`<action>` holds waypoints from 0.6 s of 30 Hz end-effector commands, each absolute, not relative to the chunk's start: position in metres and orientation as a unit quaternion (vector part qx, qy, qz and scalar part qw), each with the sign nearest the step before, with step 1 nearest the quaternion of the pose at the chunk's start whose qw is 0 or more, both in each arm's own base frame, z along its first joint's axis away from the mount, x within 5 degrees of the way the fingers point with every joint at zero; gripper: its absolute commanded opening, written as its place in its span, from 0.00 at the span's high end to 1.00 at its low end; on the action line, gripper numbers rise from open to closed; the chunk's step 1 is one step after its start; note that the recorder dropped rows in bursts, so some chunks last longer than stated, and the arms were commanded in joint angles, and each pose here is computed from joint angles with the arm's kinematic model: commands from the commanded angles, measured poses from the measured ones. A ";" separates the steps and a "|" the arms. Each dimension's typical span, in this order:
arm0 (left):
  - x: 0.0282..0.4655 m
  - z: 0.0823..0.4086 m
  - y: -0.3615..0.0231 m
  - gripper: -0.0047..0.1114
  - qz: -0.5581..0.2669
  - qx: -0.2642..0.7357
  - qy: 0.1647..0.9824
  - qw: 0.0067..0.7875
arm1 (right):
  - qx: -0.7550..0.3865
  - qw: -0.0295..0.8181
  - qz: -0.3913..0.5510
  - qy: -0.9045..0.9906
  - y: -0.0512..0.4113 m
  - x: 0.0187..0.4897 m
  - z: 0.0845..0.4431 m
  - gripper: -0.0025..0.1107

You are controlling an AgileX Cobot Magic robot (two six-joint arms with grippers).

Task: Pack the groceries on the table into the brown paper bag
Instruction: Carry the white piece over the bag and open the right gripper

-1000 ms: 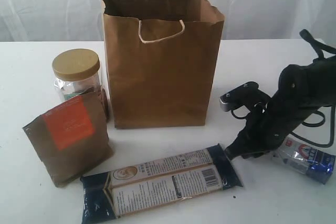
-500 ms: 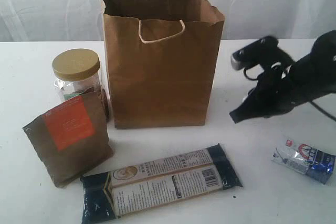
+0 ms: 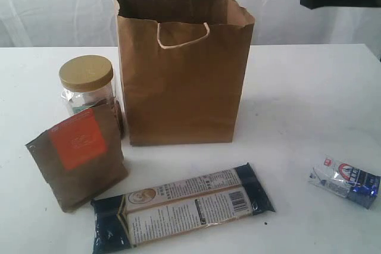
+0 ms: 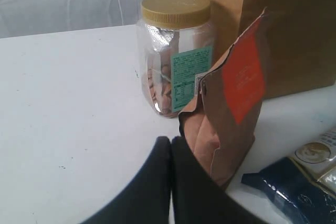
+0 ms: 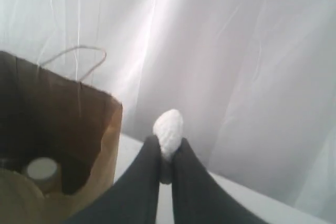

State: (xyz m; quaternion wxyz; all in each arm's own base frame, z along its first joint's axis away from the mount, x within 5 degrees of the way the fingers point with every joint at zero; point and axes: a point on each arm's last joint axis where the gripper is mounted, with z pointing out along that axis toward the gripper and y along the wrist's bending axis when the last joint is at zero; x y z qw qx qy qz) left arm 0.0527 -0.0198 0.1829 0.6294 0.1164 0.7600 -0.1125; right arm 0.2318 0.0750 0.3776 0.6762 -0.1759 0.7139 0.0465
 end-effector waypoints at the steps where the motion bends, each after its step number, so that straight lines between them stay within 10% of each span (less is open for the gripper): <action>1: 0.053 0.182 -0.020 0.96 -0.115 0.115 0.759 0.631 | -0.184 0.693 0.066 0.694 0.091 0.239 0.383 0.98; 18: 0.053 0.182 -0.020 0.96 -0.115 0.115 0.759 0.631 | -0.271 0.580 0.106 0.761 0.181 0.323 0.357 0.90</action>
